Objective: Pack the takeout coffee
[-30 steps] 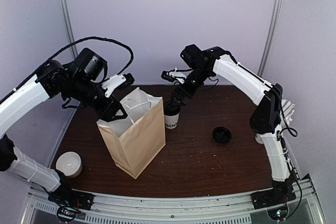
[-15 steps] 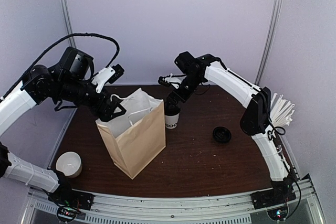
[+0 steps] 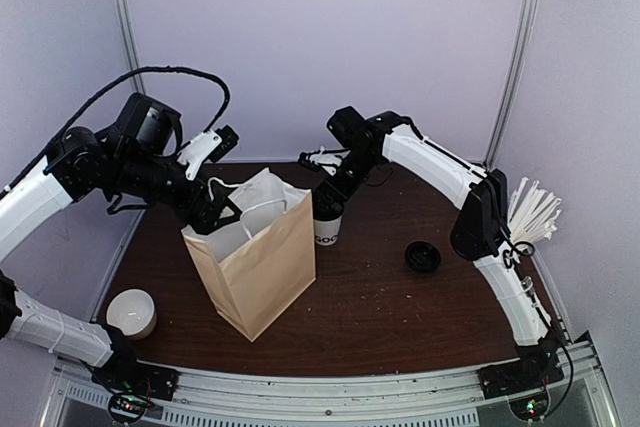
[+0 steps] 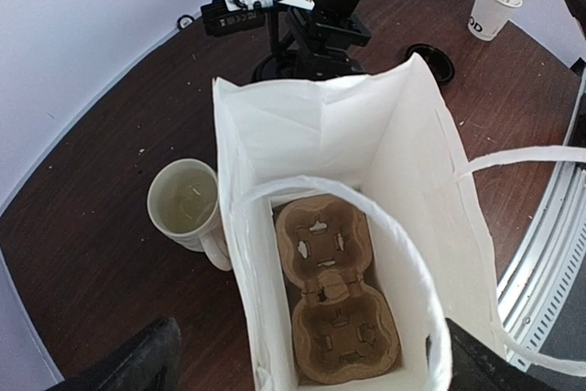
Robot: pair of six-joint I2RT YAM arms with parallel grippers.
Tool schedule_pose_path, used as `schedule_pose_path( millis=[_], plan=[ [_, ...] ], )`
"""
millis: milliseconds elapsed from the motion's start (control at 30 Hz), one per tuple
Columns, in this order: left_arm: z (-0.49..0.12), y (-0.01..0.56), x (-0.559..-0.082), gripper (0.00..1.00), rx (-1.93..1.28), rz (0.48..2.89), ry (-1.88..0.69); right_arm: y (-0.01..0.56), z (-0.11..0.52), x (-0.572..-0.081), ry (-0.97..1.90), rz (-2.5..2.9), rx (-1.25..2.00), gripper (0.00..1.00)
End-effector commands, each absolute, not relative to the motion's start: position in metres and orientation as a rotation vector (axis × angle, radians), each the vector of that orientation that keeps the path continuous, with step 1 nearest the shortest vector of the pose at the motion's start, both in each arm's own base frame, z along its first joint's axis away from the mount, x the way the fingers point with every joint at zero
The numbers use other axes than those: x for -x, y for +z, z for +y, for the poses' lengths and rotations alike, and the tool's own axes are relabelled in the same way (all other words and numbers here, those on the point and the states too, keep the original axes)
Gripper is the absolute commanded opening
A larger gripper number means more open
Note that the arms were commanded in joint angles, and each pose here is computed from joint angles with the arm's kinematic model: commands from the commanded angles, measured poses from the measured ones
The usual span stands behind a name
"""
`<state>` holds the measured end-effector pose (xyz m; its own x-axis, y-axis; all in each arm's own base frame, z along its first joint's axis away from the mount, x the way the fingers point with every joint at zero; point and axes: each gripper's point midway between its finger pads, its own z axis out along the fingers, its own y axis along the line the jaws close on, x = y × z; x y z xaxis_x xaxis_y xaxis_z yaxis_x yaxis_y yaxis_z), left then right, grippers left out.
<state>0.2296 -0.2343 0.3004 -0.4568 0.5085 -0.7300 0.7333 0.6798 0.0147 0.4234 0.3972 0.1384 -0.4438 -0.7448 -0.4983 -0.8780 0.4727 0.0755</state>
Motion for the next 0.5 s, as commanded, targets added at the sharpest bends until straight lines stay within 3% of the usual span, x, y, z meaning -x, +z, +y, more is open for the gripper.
schedule_pose_path(
  millis=[0, 233, 467],
  plan=[
    [-0.240, 0.308, -0.232, 0.97, -0.926, 2.113, -0.443, 0.140, 0.402, -0.426, 0.438, 2.311, 1.350, 0.96],
    [-0.242, 0.307, -0.232, 0.97, -0.926, 2.113, -0.454, 0.152, 0.399, -0.426, 0.393, 2.295, 1.347, 0.85],
    [-0.243, 0.314, -0.235, 0.97, -0.927, 2.070, -0.446, 0.199, 0.380, -0.412, 0.351, 2.241, 1.336, 0.80]
  ],
)
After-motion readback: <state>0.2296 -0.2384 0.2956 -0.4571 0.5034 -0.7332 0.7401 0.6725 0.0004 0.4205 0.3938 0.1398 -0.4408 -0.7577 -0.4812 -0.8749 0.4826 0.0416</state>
